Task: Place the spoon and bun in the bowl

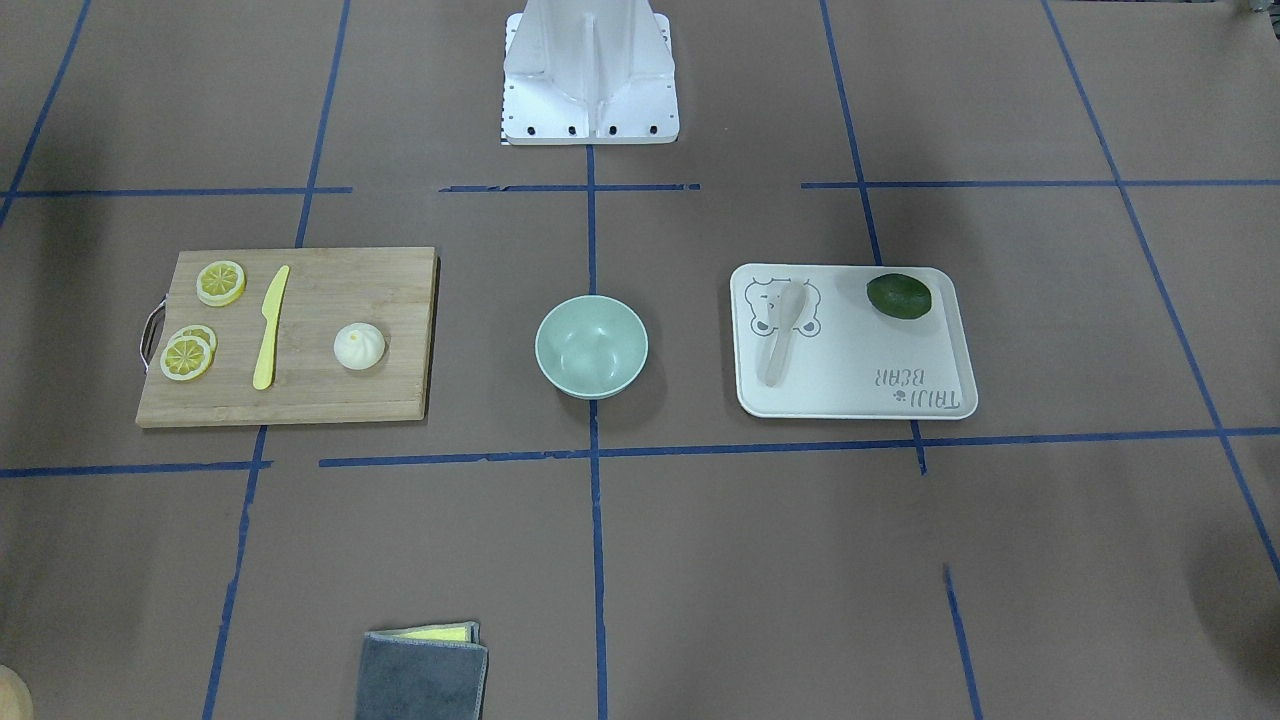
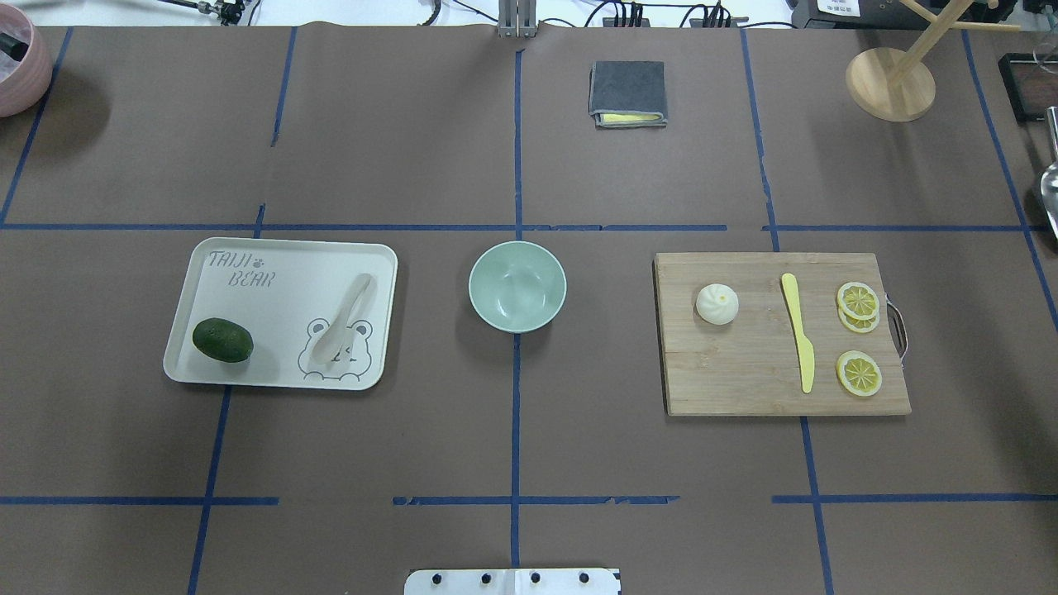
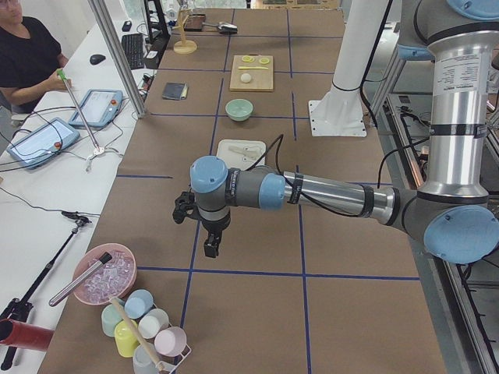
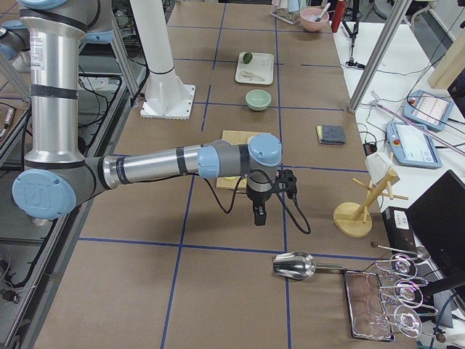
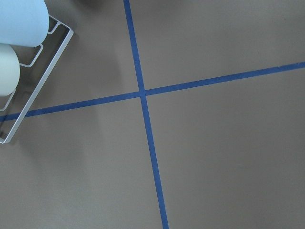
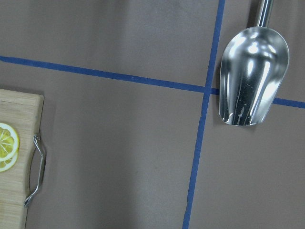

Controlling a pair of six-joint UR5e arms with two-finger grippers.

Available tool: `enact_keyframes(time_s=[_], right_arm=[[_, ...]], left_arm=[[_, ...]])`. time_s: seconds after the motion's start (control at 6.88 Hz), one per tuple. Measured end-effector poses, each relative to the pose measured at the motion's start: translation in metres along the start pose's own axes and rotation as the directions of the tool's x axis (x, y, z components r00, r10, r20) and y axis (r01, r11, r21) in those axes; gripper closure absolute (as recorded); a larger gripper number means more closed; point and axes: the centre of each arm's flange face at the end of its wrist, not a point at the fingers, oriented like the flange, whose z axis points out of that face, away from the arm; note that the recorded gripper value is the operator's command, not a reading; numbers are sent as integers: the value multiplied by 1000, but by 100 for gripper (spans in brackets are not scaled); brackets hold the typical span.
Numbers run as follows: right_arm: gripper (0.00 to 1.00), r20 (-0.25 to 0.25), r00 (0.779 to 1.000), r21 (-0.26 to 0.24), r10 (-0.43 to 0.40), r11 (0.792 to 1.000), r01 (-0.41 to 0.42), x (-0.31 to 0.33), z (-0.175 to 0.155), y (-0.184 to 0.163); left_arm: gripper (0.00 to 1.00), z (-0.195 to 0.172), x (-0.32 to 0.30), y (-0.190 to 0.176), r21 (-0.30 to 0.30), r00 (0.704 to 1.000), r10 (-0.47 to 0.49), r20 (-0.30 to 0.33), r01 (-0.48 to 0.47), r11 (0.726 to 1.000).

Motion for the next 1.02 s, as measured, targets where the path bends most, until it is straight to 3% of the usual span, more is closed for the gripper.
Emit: enact_keyframes(time_s=[1.02], right_arm=[[0,37,999,-22,-22,1000,23,-22,12,-5]], left_arm=[[0,-3,17,-5,78,993,113,-20,-111,991]])
